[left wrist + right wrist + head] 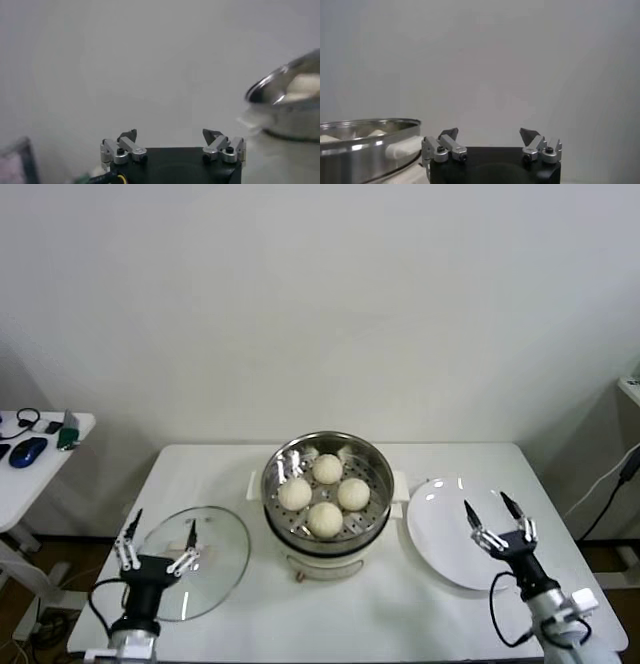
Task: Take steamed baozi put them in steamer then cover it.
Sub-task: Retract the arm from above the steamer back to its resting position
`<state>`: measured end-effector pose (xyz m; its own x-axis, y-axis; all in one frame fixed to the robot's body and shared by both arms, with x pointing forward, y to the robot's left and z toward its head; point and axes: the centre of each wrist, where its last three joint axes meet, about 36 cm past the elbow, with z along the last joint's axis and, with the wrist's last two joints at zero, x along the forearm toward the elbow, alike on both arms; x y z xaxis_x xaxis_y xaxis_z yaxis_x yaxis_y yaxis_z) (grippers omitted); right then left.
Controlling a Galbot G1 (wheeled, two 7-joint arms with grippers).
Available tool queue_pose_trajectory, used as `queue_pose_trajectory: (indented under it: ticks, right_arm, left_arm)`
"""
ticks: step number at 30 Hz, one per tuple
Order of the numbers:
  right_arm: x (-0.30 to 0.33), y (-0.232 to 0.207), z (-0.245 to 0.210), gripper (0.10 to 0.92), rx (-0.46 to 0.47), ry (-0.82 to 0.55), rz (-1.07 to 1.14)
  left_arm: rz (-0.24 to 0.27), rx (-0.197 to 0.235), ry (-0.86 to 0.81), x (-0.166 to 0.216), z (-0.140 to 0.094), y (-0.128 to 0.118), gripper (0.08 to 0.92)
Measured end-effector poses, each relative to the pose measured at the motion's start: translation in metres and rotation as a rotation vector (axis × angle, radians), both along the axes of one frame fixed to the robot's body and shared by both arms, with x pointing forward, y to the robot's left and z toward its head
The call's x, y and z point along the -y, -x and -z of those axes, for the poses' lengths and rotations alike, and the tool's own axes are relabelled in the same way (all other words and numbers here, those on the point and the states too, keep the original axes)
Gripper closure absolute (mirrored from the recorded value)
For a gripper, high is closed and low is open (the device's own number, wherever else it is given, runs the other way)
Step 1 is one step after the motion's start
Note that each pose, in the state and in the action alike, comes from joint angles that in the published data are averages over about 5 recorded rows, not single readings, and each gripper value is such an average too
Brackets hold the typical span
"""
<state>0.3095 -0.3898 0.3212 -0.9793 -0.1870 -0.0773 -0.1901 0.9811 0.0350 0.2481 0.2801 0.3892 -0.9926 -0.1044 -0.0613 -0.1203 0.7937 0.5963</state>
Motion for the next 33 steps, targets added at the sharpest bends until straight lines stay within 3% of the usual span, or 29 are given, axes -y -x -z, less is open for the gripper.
queue_pose_trajectory:
  ticks: [6,15,23,33]
  right_arm:
    - [-0.004,0.025,0.023,0.200,-0.017,-0.006,0.063]
    - [-0.014,0.047,0.050,0.200,-0.051,-0.013,0.124]
    - [-0.018,0.057,0.061,0.200,-0.068,-0.020,0.168]
    - [-0.023,0.070,0.071,0.200,-0.090,-0.031,0.202]
  left_arm:
    - [-0.022,0.003,-0.298,-0.014,0.025,0.011,0.177]
    - [0.000,-0.102,-0.633,-0.033,0.088,0.027,0.177]
    - [0.038,-0.176,-0.796,-0.039,0.129,0.021,0.177]
    - [0.042,-0.191,-0.908,-0.046,0.144,-0.008,0.177]
